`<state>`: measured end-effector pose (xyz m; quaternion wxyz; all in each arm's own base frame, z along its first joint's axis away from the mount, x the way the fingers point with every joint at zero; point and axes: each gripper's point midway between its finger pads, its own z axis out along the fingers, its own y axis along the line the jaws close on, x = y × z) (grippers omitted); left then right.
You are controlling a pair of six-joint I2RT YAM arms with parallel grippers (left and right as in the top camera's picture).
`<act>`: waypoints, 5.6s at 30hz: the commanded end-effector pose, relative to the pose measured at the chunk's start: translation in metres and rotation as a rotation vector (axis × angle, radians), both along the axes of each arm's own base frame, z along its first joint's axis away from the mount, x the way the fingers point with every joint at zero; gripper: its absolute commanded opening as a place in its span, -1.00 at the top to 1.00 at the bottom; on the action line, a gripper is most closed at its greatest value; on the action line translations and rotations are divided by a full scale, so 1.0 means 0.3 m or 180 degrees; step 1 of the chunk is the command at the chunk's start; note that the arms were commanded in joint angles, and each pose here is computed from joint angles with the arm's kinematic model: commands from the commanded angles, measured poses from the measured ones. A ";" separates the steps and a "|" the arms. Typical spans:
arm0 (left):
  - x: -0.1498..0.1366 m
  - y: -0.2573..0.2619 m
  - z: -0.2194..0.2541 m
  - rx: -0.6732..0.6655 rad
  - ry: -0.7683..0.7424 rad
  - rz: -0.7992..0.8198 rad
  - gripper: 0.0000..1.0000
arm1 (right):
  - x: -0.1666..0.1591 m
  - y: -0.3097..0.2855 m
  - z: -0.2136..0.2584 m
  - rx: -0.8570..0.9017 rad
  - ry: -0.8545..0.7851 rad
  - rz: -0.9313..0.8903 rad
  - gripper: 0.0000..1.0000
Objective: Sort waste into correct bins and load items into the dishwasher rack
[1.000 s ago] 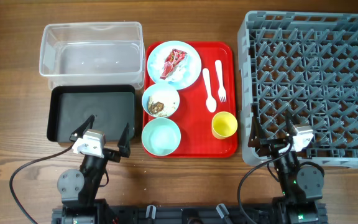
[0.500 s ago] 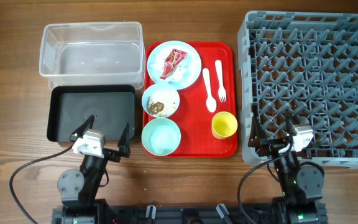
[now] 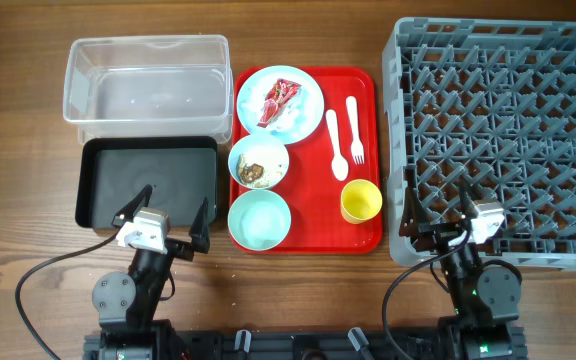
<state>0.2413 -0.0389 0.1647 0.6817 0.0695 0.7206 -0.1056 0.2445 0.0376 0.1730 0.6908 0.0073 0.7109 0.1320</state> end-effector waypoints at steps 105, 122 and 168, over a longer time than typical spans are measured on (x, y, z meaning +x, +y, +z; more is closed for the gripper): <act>0.807 -0.600 -0.427 0.1332 0.3675 -0.0863 -1.00 | 0.096 0.249 0.279 0.0052 0.2371 0.1425 -0.99; 0.777 -0.603 -0.572 0.1426 0.3924 -0.0878 -0.28 | 0.107 0.248 0.259 0.0057 0.2442 0.1411 -1.00; 0.851 0.092 -0.075 0.0072 0.3800 0.0830 -1.00 | 0.124 0.250 0.274 0.0056 0.2355 0.1411 -0.99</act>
